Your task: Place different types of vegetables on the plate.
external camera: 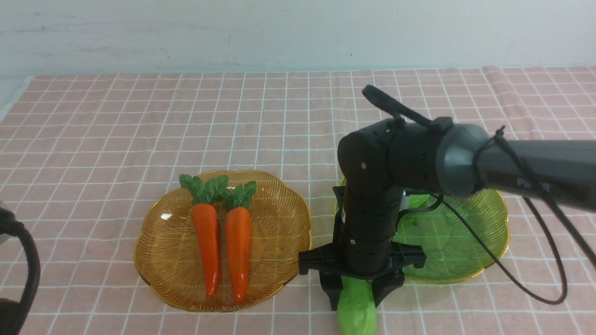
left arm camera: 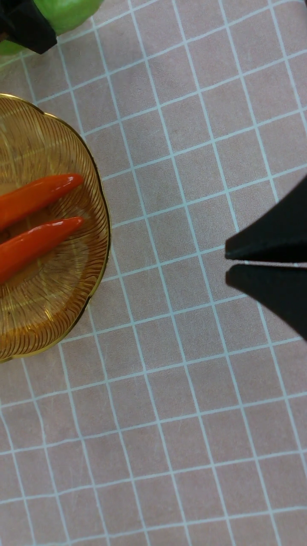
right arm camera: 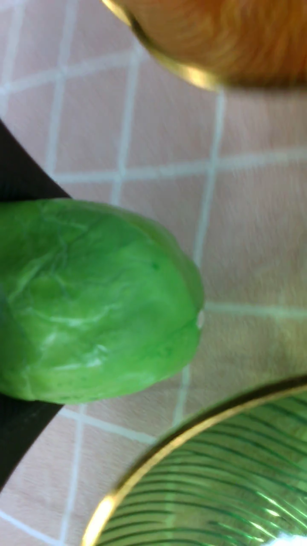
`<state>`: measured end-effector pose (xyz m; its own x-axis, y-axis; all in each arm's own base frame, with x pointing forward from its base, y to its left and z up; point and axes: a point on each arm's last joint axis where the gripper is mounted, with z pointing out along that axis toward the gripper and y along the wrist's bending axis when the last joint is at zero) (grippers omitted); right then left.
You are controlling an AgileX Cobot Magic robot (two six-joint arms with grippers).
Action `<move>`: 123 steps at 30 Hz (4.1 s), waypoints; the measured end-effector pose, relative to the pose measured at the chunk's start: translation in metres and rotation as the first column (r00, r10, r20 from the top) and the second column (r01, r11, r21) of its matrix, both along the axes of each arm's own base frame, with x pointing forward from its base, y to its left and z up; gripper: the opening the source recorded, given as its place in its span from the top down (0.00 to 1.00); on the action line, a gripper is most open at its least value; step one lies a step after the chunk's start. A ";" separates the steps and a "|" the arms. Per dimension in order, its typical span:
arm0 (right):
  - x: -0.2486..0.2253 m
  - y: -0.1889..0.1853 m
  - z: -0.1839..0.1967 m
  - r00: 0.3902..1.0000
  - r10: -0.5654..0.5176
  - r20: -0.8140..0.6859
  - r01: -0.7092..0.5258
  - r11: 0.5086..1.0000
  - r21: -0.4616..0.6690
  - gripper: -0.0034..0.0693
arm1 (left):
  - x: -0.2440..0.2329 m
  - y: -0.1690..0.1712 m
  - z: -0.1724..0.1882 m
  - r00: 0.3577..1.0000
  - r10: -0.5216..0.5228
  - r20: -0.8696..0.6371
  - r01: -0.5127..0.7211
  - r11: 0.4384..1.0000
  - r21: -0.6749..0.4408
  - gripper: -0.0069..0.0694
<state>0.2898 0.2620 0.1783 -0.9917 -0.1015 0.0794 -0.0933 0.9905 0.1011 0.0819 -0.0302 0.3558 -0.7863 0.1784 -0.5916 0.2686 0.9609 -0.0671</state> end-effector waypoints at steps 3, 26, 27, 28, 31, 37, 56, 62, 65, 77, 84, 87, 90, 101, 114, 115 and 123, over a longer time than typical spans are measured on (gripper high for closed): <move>-0.009 0.002 0.027 0.998 0.043 0.048 -0.045 0.997 0.055 0.39 | -0.002 0.001 0.001 1.000 0.000 0.008 0.000 1.000 -0.003 0.91; 0.073 -0.146 0.067 0.923 -0.216 0.317 0.239 0.970 -0.035 0.31 | -0.006 0.002 0.002 1.000 0.016 0.020 -0.015 1.000 -0.021 0.91; 0.074 -0.148 0.066 0.921 -0.220 0.321 0.244 0.969 -0.034 0.26 | -0.006 0.002 0.002 1.000 0.016 0.019 -0.016 1.000 -0.021 0.91; 0.075 -0.150 0.066 0.920 -0.219 0.325 0.244 0.969 -0.037 0.23 | -0.006 0.002 0.002 1.000 0.018 0.019 -0.017 1.000 -0.022 0.91; 0.075 -0.150 0.067 0.927 -0.176 0.332 0.204 0.977 -0.053 0.18 | -0.006 0.002 0.002 1.000 0.021 0.018 -0.021 0.999 -0.025 0.91; 0.052 -0.158 0.119 0.898 -0.046 0.438 0.073 0.996 -0.045 0.41 | -0.006 0.002 0.002 0.999 0.050 0.009 -0.049 0.998 -0.045 0.91; -0.271 -0.259 0.201 -0.385 -0.273 0.882 -0.247 0.951 0.186 0.97 | 0.010 -0.003 0.018 0.970 0.089 0.226 -0.052 0.985 -0.163 0.91; -0.280 -0.260 0.158 -0.476 -0.227 0.850 -0.254 0.960 0.114 0.97 | 0.007 -0.002 0.019 0.962 0.092 0.256 -0.047 0.983 -0.176 0.91; -0.280 -0.260 0.158 -0.496 -0.179 0.850 -0.234 0.970 0.067 0.97 | -0.009 0.003 0.013 0.944 0.099 0.315 -0.036 0.979 -0.201 0.91; -0.280 -0.260 0.157 -0.499 -0.155 0.853 -0.223 0.974 0.047 0.97 | -0.065 0.022 -0.053 0.817 0.152 0.556 0.044 0.946 -0.323 0.91; -0.280 -0.260 0.157 -0.499 -0.155 0.853 -0.223 0.974 0.047 0.97 | -0.066 0.022 -0.062 0.850 0.139 0.508 0.027 0.952 -0.305 0.91; -0.280 -0.260 0.157 -0.499 -0.155 0.853 -0.223 0.974 0.047 0.97 | -0.066 0.022 -0.063 0.851 0.131 0.508 0.024 0.957 -0.288 0.91; -0.280 -0.260 0.157 -0.499 -0.155 0.853 -0.223 0.974 0.047 0.97 | -0.065 0.024 -0.062 0.835 0.114 0.538 0.025 0.969 -0.245 0.91; -0.280 -0.260 0.157 -0.499 -0.155 0.853 -0.223 0.974 0.047 0.97 | -0.040 0.028 -0.121 0.702 0.169 0.692 -0.161 0.984 -0.077 0.91; -0.280 -0.260 0.157 -0.498 -0.155 0.853 -0.223 0.974 0.047 0.97 | -0.030 0.029 -0.186 0.789 0.181 0.587 -0.199 0.979 -0.034 0.91; -0.280 -0.260 0.157 -0.498 -0.155 0.853 -0.223 0.974 0.047 0.97 | -0.030 0.029 -0.186 0.789 0.181 0.587 -0.199 0.979 -0.034 0.91; -0.280 -0.260 0.157 -0.498 -0.155 0.853 -0.223 0.974 0.047 0.97 | -0.030 0.029 -0.186 0.789 0.181 0.587 -0.199 0.979 -0.034 0.91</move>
